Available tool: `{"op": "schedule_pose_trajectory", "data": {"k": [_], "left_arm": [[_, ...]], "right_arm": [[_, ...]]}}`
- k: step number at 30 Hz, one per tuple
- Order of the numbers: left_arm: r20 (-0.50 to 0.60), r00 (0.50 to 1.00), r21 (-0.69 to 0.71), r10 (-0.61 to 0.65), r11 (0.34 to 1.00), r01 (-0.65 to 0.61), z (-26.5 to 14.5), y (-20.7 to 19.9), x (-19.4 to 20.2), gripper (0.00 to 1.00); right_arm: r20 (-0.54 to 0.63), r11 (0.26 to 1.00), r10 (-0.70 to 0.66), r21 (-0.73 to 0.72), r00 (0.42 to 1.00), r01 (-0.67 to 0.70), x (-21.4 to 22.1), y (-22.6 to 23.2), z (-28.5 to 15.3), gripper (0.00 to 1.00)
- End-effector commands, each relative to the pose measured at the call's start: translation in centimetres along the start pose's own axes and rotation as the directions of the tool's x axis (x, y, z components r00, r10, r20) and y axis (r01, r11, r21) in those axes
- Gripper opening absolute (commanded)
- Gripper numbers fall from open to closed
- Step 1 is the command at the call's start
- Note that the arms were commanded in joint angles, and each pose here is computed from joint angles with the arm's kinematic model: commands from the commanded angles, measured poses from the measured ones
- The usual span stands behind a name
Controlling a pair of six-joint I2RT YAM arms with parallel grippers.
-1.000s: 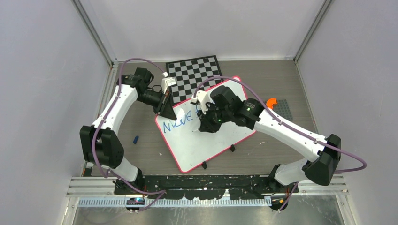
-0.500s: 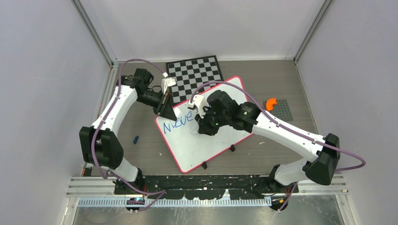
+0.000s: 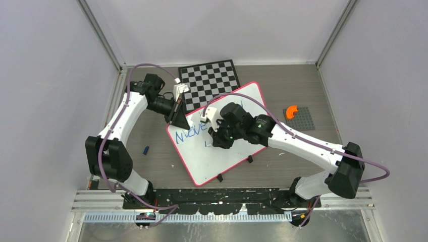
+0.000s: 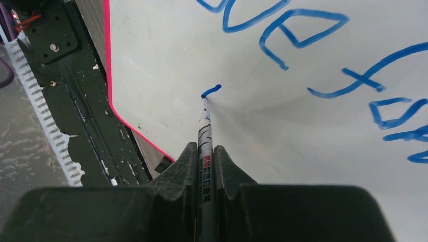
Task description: Write a sentence on the whiteboard
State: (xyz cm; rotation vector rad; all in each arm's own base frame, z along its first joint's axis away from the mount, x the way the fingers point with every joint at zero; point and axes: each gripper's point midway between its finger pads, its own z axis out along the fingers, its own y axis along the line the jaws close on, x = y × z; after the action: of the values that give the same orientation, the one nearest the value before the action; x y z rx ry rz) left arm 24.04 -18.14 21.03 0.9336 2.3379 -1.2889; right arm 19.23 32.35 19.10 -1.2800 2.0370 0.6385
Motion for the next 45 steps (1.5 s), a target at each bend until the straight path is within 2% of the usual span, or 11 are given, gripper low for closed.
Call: {"op": "schedule_pose_trajectory", "data": {"k": [1, 9, 24, 36, 45], "left_arm": [[0.005, 0.994, -0.085, 0.107, 0.991, -0.107, -0.7, 1.3, -0.3, 0.00], [0.002, 0.994, -0.089, 0.106, 0.990, -0.106, -0.7, 1.3, -0.2, 0.00], [0.004, 0.994, -0.091, 0.112, 0.990, -0.111, -0.8, 1.2, -0.4, 0.00], [0.003, 0.993, -0.091, 0.116, 0.989, -0.115, -0.8, 1.3, -0.3, 0.00], [0.004, 0.993, -0.090, 0.115, 0.989, -0.114, -0.8, 1.3, -0.4, 0.00]], "right_arm": [[0.007, 0.999, -0.025, 0.041, 1.000, 0.025, 0.6, -0.8, 0.3, 0.00], [-0.037, 1.000, -0.015, 0.002, 0.999, 0.016, 2.7, -0.1, 0.8, 0.00], [0.032, 0.999, -0.024, 0.045, 0.999, 0.023, -0.8, -0.9, -0.1, 0.00], [-0.019, 0.995, -0.028, 0.099, 0.999, 0.030, 1.3, -2.1, -1.1, 0.00], [-0.046, 0.999, -0.004, 0.036, 0.999, 0.006, 2.3, -0.9, -0.5, 0.00]]}}
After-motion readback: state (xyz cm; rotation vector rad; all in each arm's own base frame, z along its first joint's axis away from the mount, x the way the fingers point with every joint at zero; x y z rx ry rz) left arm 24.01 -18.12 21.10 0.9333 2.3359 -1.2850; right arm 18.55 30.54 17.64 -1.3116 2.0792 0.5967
